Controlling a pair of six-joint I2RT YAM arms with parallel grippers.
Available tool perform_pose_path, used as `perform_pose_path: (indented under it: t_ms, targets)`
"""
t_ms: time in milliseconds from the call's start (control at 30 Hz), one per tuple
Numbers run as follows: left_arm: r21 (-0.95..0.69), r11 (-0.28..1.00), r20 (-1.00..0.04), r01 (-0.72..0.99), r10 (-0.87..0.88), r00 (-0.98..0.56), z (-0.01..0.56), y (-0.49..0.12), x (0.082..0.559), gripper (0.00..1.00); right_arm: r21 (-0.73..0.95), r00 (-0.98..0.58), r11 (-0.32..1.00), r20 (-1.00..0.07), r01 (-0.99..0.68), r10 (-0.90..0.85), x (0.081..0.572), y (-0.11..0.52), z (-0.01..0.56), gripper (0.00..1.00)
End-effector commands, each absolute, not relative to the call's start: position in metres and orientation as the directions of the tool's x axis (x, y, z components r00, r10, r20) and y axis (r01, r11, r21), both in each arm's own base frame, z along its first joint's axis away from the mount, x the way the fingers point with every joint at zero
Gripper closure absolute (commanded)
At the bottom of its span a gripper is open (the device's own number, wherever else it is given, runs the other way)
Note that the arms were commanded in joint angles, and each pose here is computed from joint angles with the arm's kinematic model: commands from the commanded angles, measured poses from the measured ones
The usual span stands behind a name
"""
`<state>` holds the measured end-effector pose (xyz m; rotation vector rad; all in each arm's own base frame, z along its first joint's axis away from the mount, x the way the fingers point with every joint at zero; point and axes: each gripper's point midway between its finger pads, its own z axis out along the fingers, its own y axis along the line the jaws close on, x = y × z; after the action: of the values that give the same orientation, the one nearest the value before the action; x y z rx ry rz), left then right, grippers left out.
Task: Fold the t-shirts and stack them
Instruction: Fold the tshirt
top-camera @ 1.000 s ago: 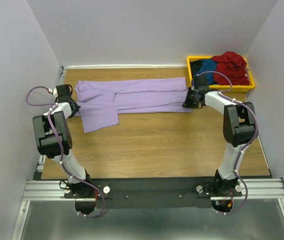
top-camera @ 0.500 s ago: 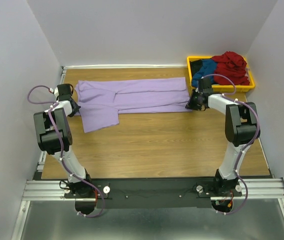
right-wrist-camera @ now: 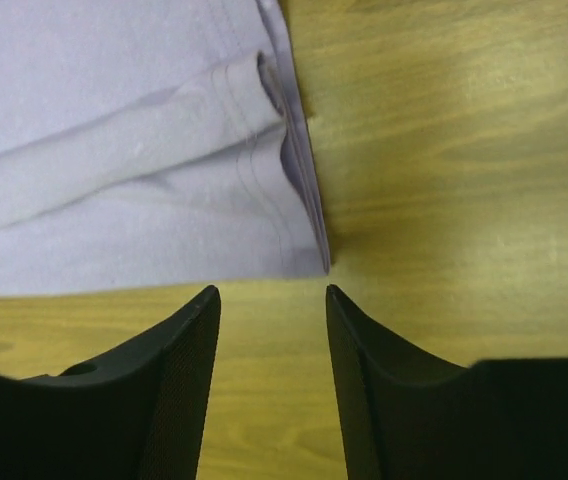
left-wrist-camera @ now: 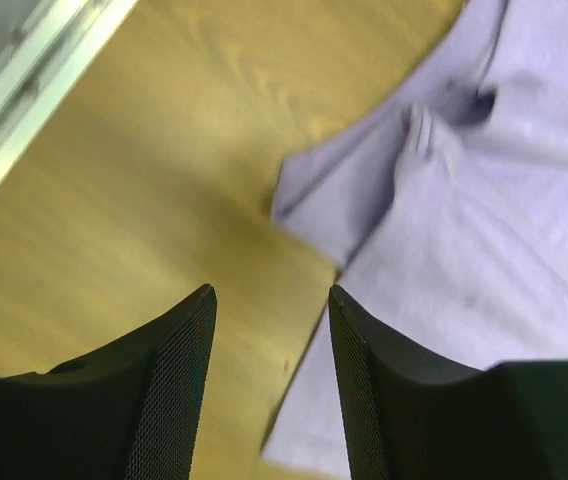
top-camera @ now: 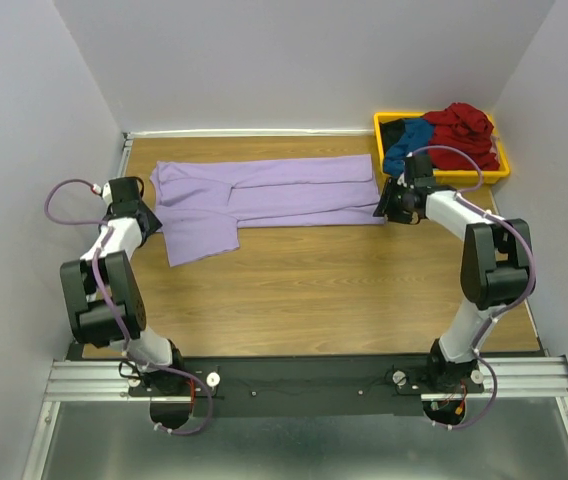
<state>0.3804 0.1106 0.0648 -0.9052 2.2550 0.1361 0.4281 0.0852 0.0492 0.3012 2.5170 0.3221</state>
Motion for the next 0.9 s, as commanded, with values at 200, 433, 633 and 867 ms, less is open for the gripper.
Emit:
perform_pose_path:
  t_ms: [200, 433, 633, 867]
  targets:
    - [-0.120, 0.800, -0.540, -0.588, -0.549, -0.638, 0.042, 0.054, 0.320, 0.43, 0.261, -0.825, 0.958, -0.511, 0.118, 0.241, 0.398, 0.094, 0.061, 0.30]
    - [-0.085, 0.810, -0.494, -0.580, -0.540, -0.681, 0.014, 0.031, 0.308, 0.46, 0.261, -0.845, 0.962, -0.494, 0.080, 0.204, 0.394, 0.108, 0.053, 0.29]
    - [-0.037, 0.811, -0.483, -0.584, -0.526, -0.700, 0.003, 0.031, 0.304, 0.72, 0.247, -0.850, 0.966, -0.489, 0.078, 0.194, 0.387, 0.107, 0.049, 0.29]
    - [-0.108, 0.819, -0.589, -0.563, -0.509, -0.628, 0.057, 0.032, 0.349, 1.00, 0.244, -0.844, 0.967, -0.503, 0.070, 0.188, 0.388, 0.106, 0.054, 0.29]
